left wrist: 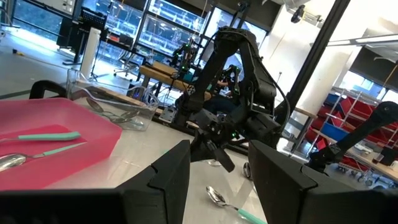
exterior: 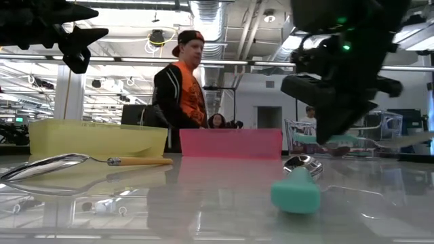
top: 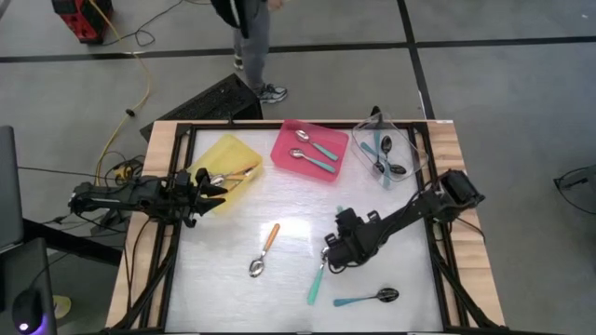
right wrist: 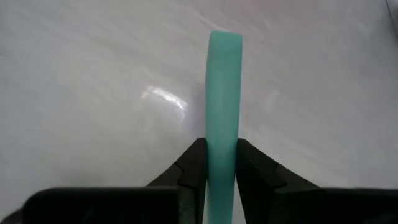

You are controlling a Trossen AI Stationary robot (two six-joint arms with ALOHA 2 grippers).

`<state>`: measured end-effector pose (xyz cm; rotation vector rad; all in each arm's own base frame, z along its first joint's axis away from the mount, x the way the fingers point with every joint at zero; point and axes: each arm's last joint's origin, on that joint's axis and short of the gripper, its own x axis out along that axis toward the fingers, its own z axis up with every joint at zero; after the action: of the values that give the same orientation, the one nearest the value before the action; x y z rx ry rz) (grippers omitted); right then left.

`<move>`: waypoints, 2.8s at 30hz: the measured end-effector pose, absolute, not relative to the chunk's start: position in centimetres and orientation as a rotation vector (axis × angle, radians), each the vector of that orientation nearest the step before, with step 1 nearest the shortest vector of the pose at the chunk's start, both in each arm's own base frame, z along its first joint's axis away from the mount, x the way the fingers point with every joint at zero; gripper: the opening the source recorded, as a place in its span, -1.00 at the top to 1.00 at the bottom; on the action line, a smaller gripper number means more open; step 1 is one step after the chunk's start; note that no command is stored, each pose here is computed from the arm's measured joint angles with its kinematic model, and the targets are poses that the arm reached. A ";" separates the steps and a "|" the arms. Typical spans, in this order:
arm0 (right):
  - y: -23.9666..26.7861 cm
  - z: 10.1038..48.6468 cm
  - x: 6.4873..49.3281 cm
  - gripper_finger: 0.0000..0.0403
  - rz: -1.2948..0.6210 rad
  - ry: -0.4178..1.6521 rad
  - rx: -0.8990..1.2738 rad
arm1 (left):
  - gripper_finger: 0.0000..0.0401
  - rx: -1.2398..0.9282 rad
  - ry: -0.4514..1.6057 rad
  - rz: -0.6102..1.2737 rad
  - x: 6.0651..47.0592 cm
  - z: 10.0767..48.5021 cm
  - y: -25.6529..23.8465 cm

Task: Sort silverware by color (type)
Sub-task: Put the green spoon into the red bin

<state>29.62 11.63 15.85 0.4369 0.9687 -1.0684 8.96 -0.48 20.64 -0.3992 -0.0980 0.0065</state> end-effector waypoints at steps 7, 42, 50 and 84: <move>10.1 17.7 32.0 0.55 -0.967 0.977 0.345 | 0.26 -0.398 -0.098 0.007 9.0 20.6 -0.5; -3.9 22.7 39.9 0.55 -0.460 0.880 0.158 | 0.26 -0.393 -0.060 0.009 9.0 20.3 -0.5; -7.4 23.1 40.1 0.55 -0.391 0.836 0.133 | 0.26 -0.393 -0.059 0.010 9.0 20.3 -0.5; -20.5 24.2 37.2 0.55 -0.210 0.452 0.077 | 0.26 -0.374 -0.057 0.039 9.0 20.2 -0.4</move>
<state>37.20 -20.53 24.16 0.0766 0.4522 -0.2102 8.98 -0.42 20.19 -0.3742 -0.0569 0.0390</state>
